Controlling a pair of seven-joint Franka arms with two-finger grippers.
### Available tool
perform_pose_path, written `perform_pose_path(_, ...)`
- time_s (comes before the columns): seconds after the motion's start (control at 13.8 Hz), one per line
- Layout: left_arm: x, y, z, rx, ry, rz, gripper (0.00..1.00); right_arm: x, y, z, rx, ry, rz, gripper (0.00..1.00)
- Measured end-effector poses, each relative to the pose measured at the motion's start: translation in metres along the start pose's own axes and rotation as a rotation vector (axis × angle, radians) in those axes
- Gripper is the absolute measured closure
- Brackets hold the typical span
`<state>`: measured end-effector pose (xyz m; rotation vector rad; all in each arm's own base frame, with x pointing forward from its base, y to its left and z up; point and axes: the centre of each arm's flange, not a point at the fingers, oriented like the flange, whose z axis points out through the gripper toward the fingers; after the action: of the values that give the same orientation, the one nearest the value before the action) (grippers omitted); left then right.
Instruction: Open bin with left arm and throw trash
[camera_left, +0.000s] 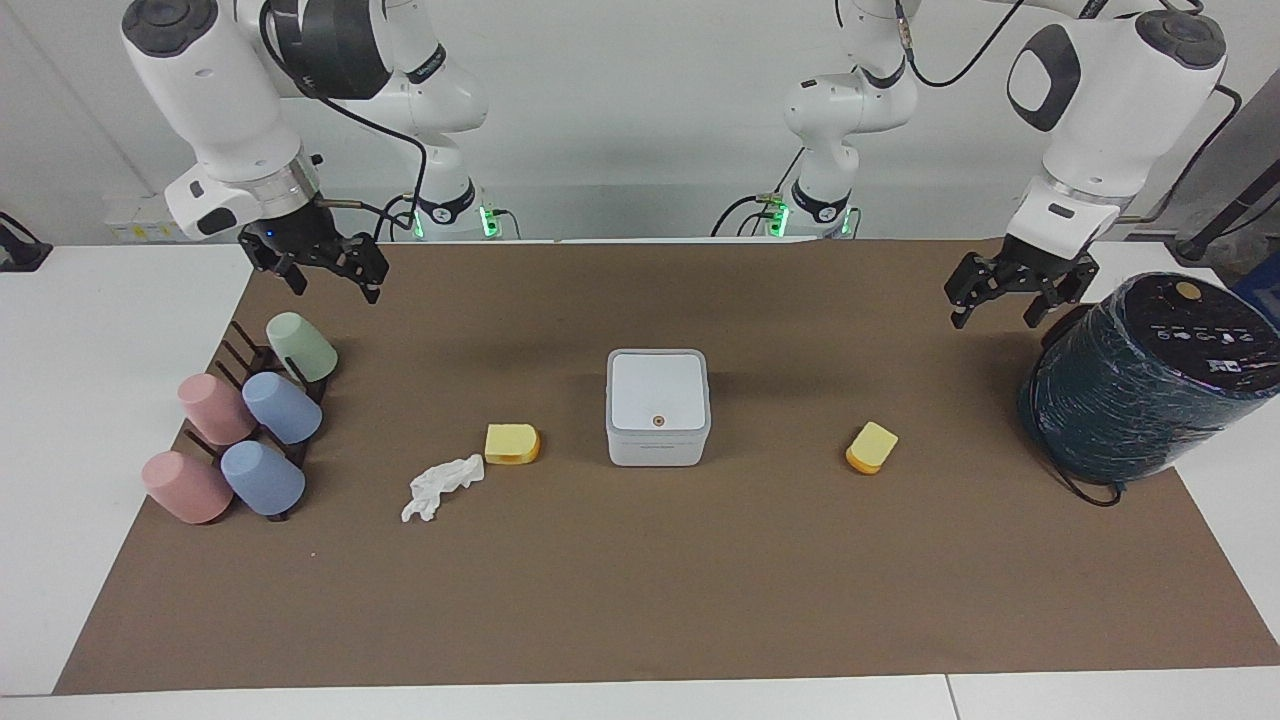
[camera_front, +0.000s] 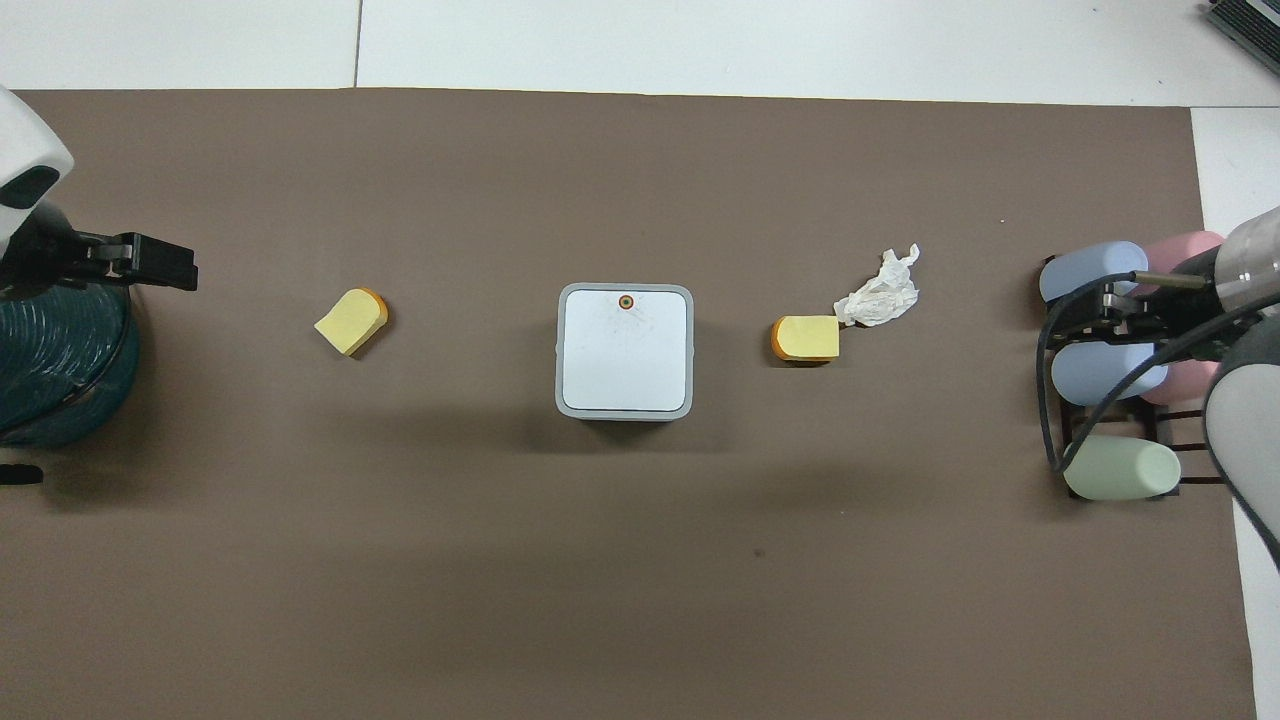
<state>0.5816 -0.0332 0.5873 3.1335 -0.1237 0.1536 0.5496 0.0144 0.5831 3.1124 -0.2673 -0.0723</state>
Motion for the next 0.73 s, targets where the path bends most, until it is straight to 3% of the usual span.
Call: perform_pose_path(0.73,0.0,0.01,0.0,-0.002,0.0,0.018,0.0,0.0,0.001,0.0,0.0,0.0,-0.083,0.0)
